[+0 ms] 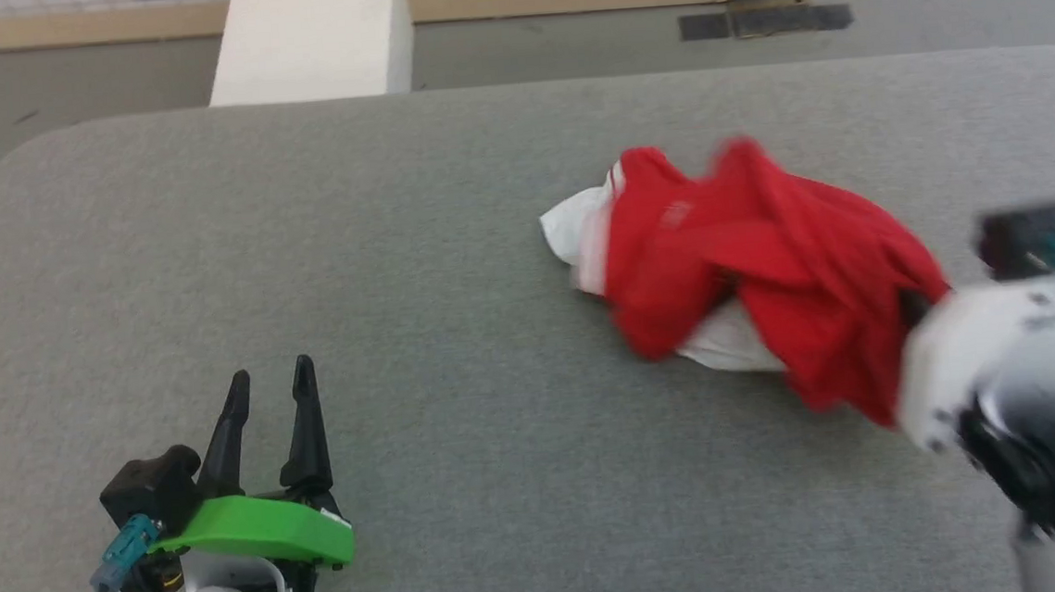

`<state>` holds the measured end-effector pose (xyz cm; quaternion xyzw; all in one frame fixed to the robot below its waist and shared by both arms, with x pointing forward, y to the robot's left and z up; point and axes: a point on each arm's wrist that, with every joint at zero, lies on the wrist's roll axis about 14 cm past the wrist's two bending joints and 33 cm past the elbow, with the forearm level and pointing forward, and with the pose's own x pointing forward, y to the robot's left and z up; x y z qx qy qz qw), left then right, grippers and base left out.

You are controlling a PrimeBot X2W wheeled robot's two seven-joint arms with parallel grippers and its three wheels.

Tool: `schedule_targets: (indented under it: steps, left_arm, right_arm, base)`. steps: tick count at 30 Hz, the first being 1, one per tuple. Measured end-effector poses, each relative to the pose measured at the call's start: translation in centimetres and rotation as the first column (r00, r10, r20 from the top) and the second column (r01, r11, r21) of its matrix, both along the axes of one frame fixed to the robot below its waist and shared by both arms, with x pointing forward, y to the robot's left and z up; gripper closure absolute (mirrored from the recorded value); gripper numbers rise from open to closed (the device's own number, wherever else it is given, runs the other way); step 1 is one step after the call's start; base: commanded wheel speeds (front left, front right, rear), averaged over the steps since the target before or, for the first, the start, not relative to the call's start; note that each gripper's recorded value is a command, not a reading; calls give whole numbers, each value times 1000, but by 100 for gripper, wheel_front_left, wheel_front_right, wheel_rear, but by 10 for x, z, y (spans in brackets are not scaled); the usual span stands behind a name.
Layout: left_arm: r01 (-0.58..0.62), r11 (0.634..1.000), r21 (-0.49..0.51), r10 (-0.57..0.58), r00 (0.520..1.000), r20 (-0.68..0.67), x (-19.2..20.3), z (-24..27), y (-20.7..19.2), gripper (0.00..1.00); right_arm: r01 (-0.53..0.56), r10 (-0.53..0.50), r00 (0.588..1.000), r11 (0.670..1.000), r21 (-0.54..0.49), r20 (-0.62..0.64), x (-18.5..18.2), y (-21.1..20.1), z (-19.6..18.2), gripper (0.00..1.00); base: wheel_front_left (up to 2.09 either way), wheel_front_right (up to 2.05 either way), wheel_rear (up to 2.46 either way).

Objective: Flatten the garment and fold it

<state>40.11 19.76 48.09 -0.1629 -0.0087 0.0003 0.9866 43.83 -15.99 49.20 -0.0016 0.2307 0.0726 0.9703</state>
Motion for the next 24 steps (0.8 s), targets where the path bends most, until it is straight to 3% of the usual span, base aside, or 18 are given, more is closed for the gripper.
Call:
schedule_targets:
  steps: [2, 5, 8, 10, 11, 12, 17, 21, 24]
  left_arm:
    - [24, 1000, -3, -24, 1000, 9, 3, 3, -8, 0]
    - [52, 999, -5, -52, 998, 23, 5, 7, -18, 0]
    - [66, 998, -6, -66, 997, 26, 5, 10, -22, 0]
    - [69, 998, -6, -69, 997, 25, 4, 10, -23, 0]
    - [69, 998, -6, -69, 997, 24, 3, 10, -23, 0]
    - [68, 998, -6, -68, 997, 24, 2, 10, -23, 0]
    - [65, 998, -8, -65, 998, 12, -5, 9, -21, 0]
    - [61, 998, -11, -61, 998, 12, -9, 11, -19, 0]
    - [59, 998, -10, -59, 998, 19, -9, 13, -18, 0]
  right_arm:
    - [103, -104, 992, 994, -23, -68, -27, -35, -17, 100]
    - [194, -200, 949, 980, -51, -244, -80, -66, -58, 100]
    - [212, -186, 883, 977, 13, -431, -129, -61, -99, 100]
    - [216, -169, 874, 975, 52, -456, -138, -54, -106, 100]
    - [221, -169, 889, 972, 75, -426, -134, -53, -102, 100]
    - [219, -170, 902, 972, 81, -398, -129, -53, -98, 0]
    - [251, -225, 964, 943, 218, -140, -89, -61, -49, 0]
    - [254, -266, 963, 943, 216, 31, -63, -75, -5, 0]
    - [204, -219, 973, 963, 175, 68, -42, -63, 13, 0]
  base:
    - [0, 0, 0]
    - [0, 0, 0]
    - [0, 0, 0]
    - [0, 0, 0]
    - [0, 0, 0]
    - [0, 0, 0]
    - [0, 0, 0]
    - [0, 0, 0]
    - [0, 0, 0]
